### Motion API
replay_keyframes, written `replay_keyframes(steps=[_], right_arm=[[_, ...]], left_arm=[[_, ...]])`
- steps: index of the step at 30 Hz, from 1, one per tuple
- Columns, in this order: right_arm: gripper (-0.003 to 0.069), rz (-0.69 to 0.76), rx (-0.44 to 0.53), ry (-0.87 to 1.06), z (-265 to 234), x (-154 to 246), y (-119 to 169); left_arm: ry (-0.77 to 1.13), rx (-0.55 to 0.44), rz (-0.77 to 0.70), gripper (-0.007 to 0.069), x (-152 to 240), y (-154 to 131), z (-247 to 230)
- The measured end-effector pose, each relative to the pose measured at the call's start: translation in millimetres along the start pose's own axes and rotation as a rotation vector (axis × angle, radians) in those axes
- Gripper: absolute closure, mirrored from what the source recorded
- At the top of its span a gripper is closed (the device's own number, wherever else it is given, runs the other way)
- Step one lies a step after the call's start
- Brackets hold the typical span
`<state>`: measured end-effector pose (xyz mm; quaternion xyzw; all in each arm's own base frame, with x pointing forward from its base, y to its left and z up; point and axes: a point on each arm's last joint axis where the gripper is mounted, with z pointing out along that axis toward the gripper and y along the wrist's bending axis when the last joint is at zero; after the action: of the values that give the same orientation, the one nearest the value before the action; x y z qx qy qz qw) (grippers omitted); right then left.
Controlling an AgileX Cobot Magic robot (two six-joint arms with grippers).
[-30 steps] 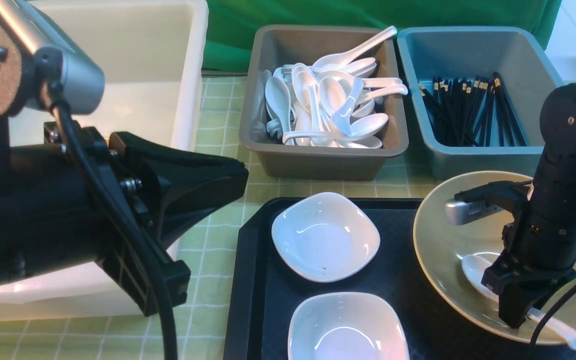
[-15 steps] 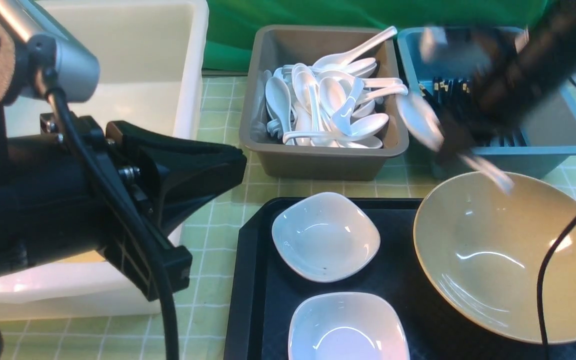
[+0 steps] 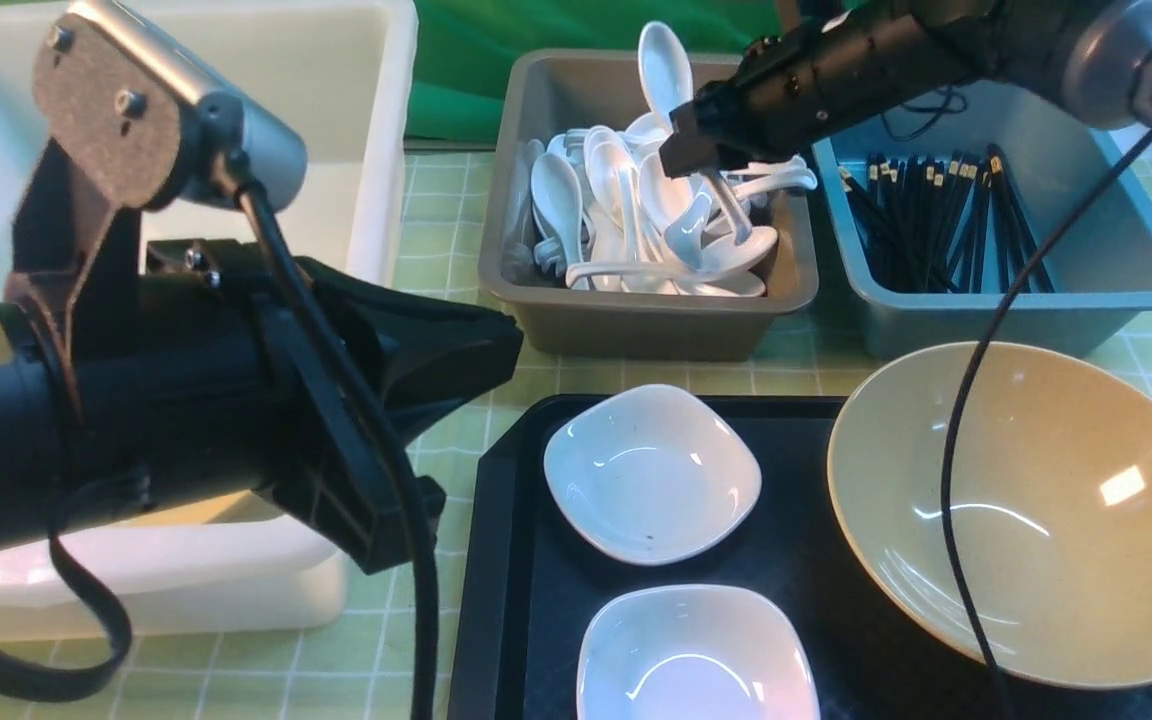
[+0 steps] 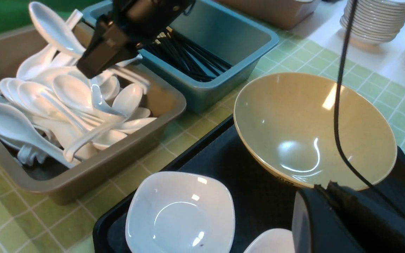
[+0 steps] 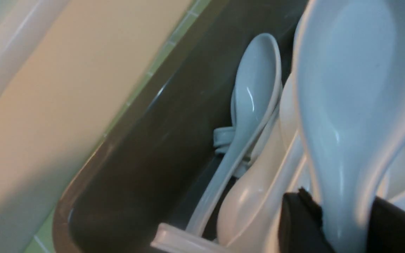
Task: On green table put chopsticks spoon bowls plates into blue grey white boxes.
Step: 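Place the white spoon into the bin of spoons with the right gripper, then grasp the large bowl on the tray by its rim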
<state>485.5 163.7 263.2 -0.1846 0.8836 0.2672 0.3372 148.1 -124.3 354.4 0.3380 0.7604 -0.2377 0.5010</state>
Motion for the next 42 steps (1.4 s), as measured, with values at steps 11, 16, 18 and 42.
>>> replay_keyframes(steps=[11, 16, 18, 42], right_arm=[[0.0106, -0.159, -0.017, 0.072, -88.2, -18.9, 26.5], [0.0100, -0.267, 0.015, 0.088, -167.4, -22.0, 63.4], [0.0100, -0.309, 0.014, 0.063, -204.4, -16.3, 89.3], [0.0634, -0.296, 0.119, -0.166, -329.2, 224.4, 153.1]], left_arm=[[0.058, 0.004, -0.159, 0.0596, 16.1, 0.0, 6.0], [0.120, 0.023, -0.201, 0.0520, 15.6, 2.8, 23.0], [0.192, 0.060, -0.235, 0.0469, 13.4, 4.5, 41.0], [0.554, 0.359, -0.413, 0.0071, 26.6, 34.6, 270.7]])
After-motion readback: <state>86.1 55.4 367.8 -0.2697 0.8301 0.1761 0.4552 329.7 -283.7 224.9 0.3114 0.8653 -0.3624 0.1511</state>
